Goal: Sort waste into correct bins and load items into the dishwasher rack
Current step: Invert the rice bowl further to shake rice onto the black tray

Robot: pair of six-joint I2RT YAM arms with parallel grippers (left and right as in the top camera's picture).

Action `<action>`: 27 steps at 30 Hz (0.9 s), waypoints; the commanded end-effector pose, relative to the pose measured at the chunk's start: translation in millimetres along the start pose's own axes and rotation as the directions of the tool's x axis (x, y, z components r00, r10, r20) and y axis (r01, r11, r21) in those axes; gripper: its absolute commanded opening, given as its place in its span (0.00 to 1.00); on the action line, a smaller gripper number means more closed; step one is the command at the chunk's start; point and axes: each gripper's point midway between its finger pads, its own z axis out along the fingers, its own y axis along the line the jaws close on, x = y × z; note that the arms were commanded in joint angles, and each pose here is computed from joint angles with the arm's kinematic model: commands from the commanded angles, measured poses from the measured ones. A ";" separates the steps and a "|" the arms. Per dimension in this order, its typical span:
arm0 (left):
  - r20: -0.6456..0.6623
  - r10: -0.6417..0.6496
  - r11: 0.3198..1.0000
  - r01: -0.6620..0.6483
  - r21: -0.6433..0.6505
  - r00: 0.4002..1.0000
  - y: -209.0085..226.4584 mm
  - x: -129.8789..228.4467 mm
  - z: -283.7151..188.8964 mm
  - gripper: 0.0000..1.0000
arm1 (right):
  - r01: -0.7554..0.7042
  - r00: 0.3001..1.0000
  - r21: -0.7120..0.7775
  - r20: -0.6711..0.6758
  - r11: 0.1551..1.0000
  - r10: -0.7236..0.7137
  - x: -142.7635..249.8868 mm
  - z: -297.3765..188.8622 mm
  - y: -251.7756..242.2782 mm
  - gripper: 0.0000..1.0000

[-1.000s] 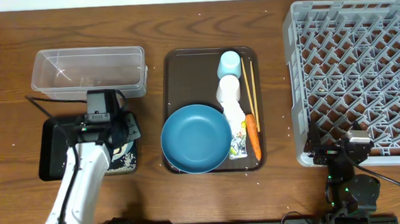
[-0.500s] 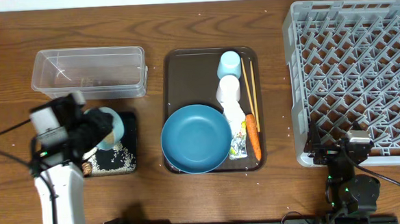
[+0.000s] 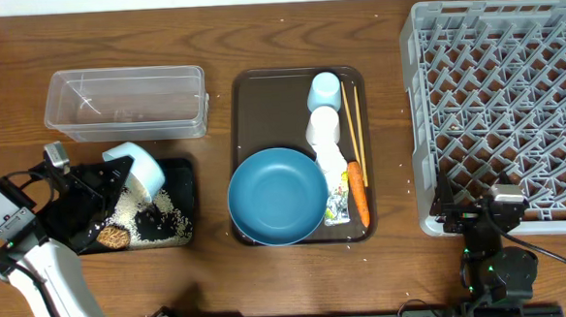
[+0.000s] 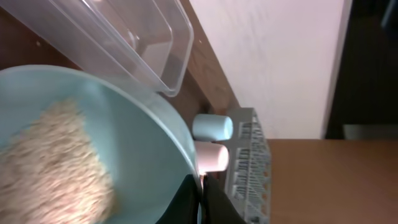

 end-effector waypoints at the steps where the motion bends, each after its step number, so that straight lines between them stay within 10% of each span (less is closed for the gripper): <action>1: -0.059 -0.030 0.993 0.036 0.110 0.998 -1.7 7.3 4.8 0.06 | 0.001 1.000 0.014 0.002 1.000 -0.001 0.2 -0.1 -3.1 0.99; 27: -0.071 -0.216 0.943 0.227 0.242 0.974 25.8 -13.9 -5.3 0.06 | 0.001 1.000 0.014 0.002 1.000 -0.001 0.2 -0.1 -3.1 0.99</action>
